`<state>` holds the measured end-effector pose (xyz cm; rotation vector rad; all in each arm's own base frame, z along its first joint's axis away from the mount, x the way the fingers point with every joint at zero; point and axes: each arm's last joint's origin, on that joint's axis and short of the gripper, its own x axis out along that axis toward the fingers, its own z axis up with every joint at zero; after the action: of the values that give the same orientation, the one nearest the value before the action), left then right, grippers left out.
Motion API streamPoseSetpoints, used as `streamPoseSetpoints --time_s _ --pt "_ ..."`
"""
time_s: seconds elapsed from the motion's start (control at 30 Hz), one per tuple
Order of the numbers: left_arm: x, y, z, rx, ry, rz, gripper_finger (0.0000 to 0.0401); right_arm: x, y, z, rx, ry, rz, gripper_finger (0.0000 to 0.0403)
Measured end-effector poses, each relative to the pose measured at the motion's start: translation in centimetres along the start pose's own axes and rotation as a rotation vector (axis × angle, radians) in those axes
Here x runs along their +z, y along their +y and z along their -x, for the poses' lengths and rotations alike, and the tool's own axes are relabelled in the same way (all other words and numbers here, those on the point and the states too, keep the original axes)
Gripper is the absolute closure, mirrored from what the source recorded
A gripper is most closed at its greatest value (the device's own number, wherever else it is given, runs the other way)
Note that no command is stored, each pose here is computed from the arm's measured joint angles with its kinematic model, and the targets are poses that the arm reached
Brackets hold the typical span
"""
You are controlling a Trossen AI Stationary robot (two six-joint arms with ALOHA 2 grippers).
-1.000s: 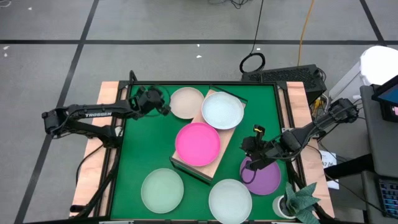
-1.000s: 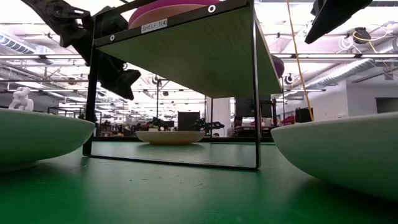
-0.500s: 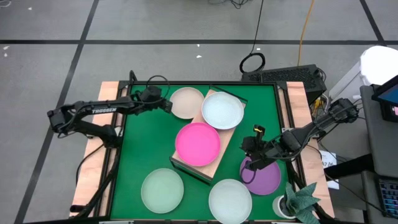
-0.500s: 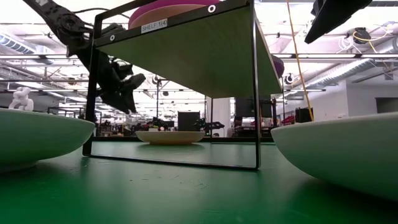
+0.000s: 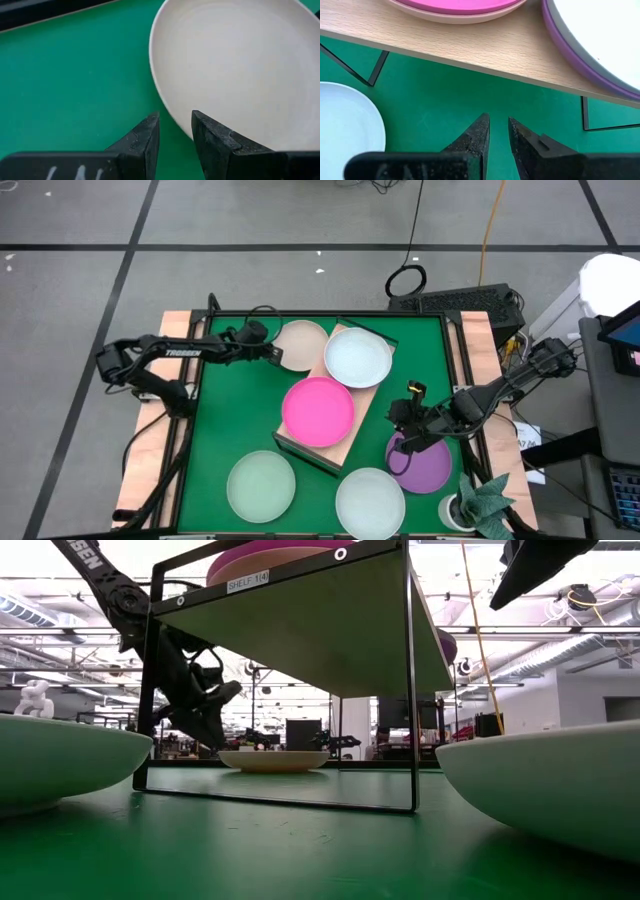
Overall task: Place and stack plates onto a shelf
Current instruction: Stack the light orange plate on top of the pink plate on the shelf
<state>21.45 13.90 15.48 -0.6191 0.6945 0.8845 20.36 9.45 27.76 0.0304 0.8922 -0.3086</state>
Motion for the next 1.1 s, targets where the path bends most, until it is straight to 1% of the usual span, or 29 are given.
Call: streamPoseSetpoints --time_s 0.37,0.53,0.73,0.97,1.03,1.1 --pt "0.3 0.8 -0.5 0.024 -0.002 0.054 0.0283 0.0 0.0 0.0 0.000 0.000 0.002 0.0346" --pt "0.2 0.7 -1.3 0.024 -0.003 0.075 0.0283 0.0 0.0 0.0 0.000 0.000 0.000 0.0346" --pt "0.0 0.6 -2.5 0.017 -0.014 0.065 0.0283 0.0 0.0 0.0 0.001 0.001 0.000 0.0346" --pt "0.2 1.4 -2.6 0.036 0.003 0.088 0.0284 0.0 0.0 0.0 0.001 0.002 0.004 0.0346" --pt "0.1 1.7 -2.7 0.040 0.026 0.080 0.0290 0.0 0.0 0.0 0.001 0.001 0.004 0.0346" --pt "0.1 1.9 -2.7 0.042 0.035 0.077 0.0309 0.0 0.0 0.0 0.002 0.002 0.004 0.0346"
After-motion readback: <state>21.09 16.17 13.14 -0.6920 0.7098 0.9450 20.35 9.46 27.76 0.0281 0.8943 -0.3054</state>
